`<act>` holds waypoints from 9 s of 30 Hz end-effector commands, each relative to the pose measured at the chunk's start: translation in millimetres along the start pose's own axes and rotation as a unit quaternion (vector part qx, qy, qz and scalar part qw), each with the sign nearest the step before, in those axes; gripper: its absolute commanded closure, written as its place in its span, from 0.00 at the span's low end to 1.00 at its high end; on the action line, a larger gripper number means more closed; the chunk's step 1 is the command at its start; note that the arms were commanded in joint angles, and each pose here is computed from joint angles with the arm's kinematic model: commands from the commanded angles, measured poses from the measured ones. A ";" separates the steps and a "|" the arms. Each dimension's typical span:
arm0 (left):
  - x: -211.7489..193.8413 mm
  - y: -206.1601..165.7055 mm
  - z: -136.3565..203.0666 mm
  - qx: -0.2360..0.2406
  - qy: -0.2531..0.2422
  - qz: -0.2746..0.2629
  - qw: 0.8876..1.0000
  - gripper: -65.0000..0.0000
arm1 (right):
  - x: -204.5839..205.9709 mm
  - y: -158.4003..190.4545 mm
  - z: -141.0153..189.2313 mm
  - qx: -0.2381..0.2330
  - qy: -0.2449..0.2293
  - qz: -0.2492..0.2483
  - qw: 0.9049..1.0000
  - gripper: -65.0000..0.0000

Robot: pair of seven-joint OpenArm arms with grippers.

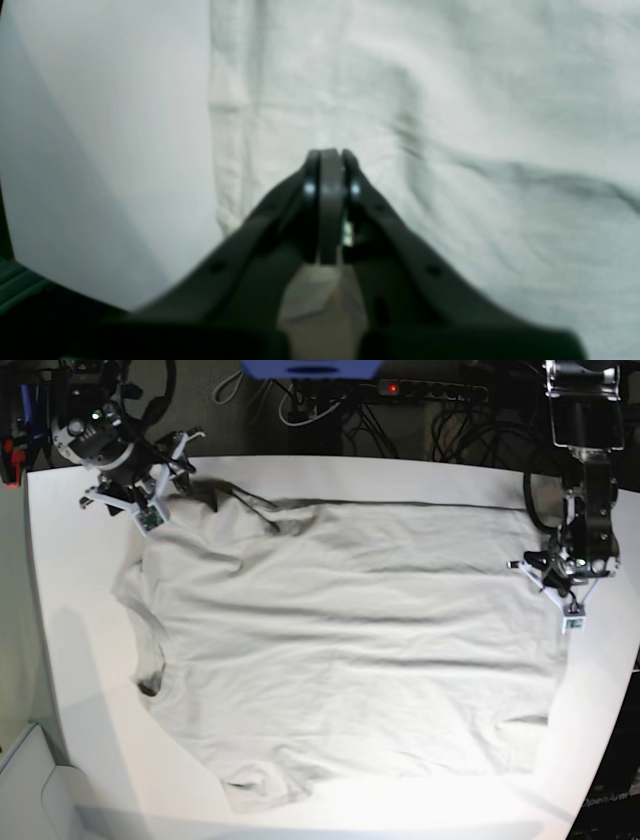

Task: Layout the t-shirt on the table in an organized manner, then fold the t-shirt properly
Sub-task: 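Release the t-shirt with the right gripper and raise it, then grasp the sleeve fabric near the right gripper and lift it, then drag the grasped sleeve away from the left gripper to flatten it, then grasp the t-shirt side edge with the right gripper and pull outward, then grasp the collar-side corners of the t-shirt with both grippers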

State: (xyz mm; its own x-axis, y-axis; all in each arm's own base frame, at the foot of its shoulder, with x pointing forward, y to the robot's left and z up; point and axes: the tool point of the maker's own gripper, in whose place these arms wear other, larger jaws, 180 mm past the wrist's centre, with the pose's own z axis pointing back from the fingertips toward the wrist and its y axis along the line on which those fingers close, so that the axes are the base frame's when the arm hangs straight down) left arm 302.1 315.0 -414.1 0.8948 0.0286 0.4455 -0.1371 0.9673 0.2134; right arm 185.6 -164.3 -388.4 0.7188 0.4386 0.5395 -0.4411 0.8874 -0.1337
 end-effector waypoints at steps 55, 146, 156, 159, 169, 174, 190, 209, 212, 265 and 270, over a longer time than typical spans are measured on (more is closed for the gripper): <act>-22.8 -2.2 -8.8 0.001 0.025 0.005 1.000 1.00 | 172.3 -15.6 -72.9 0.039 -0.054 0.223 0.973 0.90; 1.8 3.7 -7.4 0.006 -0.021 0.005 1.000 1.00 | -21.8 87.4 6.5 0.135 0.085 0.178 0.971 1.00; -2.0 9.2 -7.9 0.012 -0.024 0.000 1.000 1.00 | 4.6 112.8 1.2 0.158 0.052 0.197 0.966 1.00; -7.4 12.4 -7.9 0.016 -0.019 -0.003 1.000 1.00 | 7.0 98.9 -1.1 0.139 0.055 0.186 0.971 1.00; -20.3 23.1 -6.5 0.027 -0.005 -0.014 1.000 1.00 | 2.5 71.9 -2.0 0.105 0.084 0.180 0.974 0.67; -19.5 28.7 -5.5 0.032 -0.005 -0.016 0.999 1.00 | -4.7 57.6 -0.3 0.092 0.097 0.197 0.971 0.49; -19.5 28.7 -5.5 0.032 -0.005 -0.016 0.999 1.00 | 53.9 -73.3 7.6 -0.075 0.048 0.130 0.987 0.62; -26.8 29.2 -5.7 0.032 0.015 -0.014 0.999 1.00 | 69.6 -107.0 -76.1 -0.017 0.058 0.042 0.997 1.00; -26.5 29.9 -5.1 0.033 0.016 -0.012 0.999 1.00 | 72.6 -107.4 -83.4 -0.009 0.043 0.035 0.998 1.00; -25.3 23.7 14.5 0.030 0.018 -0.028 0.999 1.00 | 127.8 -162.4 -47.9 -0.077 -0.051 0.075 0.993 1.00; -33.4 23.7 10.6 0.029 0.025 -0.027 0.999 1.00 | 121.1 -122.2 -23.9 -0.082 -0.050 0.108 0.989 1.00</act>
State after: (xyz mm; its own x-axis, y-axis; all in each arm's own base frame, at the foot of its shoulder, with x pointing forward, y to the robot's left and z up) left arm 257.7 325.1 -425.1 0.9311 -0.0027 0.3646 -0.1008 0.9591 0.2645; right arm 332.2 -213.3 -339.4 0.5893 0.5952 0.5462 -0.4801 0.8018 -0.3558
